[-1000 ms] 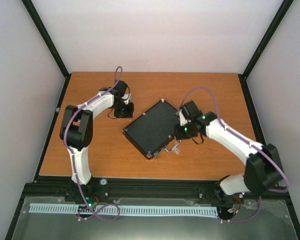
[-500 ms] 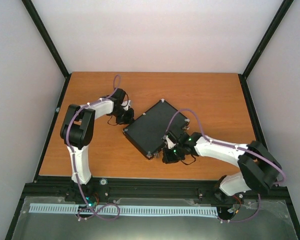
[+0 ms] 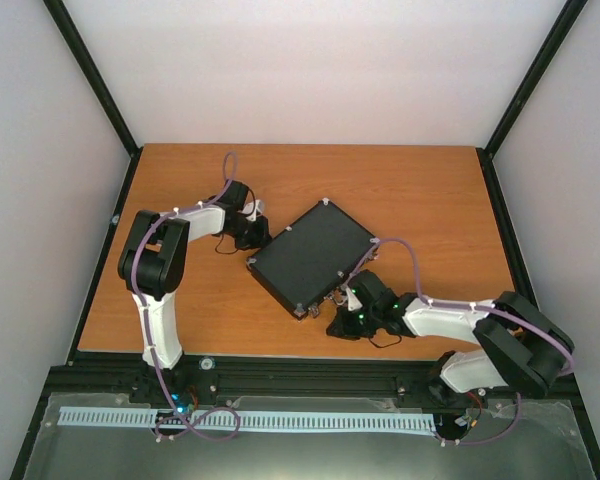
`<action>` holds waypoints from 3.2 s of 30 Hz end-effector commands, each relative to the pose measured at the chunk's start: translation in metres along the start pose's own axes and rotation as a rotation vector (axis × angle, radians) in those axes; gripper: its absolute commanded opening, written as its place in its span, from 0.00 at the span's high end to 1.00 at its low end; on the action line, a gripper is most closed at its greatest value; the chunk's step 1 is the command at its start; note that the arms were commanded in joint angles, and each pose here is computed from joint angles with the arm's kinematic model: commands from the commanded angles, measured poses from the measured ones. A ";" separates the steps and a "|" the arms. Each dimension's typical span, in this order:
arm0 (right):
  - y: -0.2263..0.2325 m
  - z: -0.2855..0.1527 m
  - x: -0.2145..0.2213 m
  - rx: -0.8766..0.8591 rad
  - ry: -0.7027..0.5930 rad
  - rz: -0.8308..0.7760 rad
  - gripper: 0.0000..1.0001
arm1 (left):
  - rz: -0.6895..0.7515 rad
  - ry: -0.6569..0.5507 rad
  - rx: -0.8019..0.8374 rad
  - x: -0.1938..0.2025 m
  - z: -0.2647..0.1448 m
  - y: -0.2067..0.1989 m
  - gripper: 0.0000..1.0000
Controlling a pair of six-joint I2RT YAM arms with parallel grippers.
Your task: Pack up texas hold em set
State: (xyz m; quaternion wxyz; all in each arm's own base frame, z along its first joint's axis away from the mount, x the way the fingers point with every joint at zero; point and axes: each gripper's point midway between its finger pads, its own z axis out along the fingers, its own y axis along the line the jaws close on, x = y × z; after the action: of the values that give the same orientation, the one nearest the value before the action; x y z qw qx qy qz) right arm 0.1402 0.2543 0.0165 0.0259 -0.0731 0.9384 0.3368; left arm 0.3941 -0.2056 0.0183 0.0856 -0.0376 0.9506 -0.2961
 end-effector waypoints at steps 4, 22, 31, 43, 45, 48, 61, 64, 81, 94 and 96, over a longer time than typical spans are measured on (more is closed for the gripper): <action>0.008 -0.013 -0.019 -0.121 -0.149 0.094 0.97 | -0.045 0.082 -0.021 0.028 0.018 0.015 0.99; 0.029 -0.005 -0.057 -0.226 -0.229 0.123 0.97 | -0.056 0.093 -0.005 0.029 0.021 0.013 0.99; 0.022 0.007 -0.065 -0.205 -0.227 0.152 0.97 | -0.064 0.102 0.001 0.032 0.023 0.014 0.99; 0.002 0.030 -0.074 -0.099 -0.194 0.228 0.97 | -0.136 0.152 0.019 0.055 0.036 0.023 0.99; 0.000 0.034 -0.078 -0.082 -0.191 0.238 0.97 | -0.148 0.168 0.028 0.061 0.040 0.023 0.99; 0.003 0.040 -0.083 -0.084 -0.177 0.232 0.97 | -0.169 0.177 0.035 0.068 0.044 0.024 0.99; 0.024 -0.011 -0.072 -0.140 -0.239 0.064 0.97 | -0.176 0.143 0.059 0.052 0.042 0.017 0.99; 0.031 -0.016 -0.079 -0.192 -0.288 0.038 0.97 | -0.192 0.159 0.076 0.054 0.047 0.018 0.99; 0.002 0.018 -0.084 -0.110 -0.250 0.114 0.97 | -0.204 0.188 0.062 0.057 0.054 0.028 0.99; -0.035 0.062 -0.118 0.031 -0.290 0.271 0.97 | -0.245 0.208 0.090 0.079 0.052 0.027 0.99; -0.041 0.065 -0.122 0.052 -0.310 0.300 0.97 | -0.248 0.214 0.093 0.083 0.053 0.026 0.99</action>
State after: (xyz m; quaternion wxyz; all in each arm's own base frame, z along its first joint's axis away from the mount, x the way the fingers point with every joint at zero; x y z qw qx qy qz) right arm 0.2323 0.3148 0.0249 0.0878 -0.0022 0.8899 0.4476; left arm 0.4570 -0.1799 0.0137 0.1830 -0.1453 0.9022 -0.3625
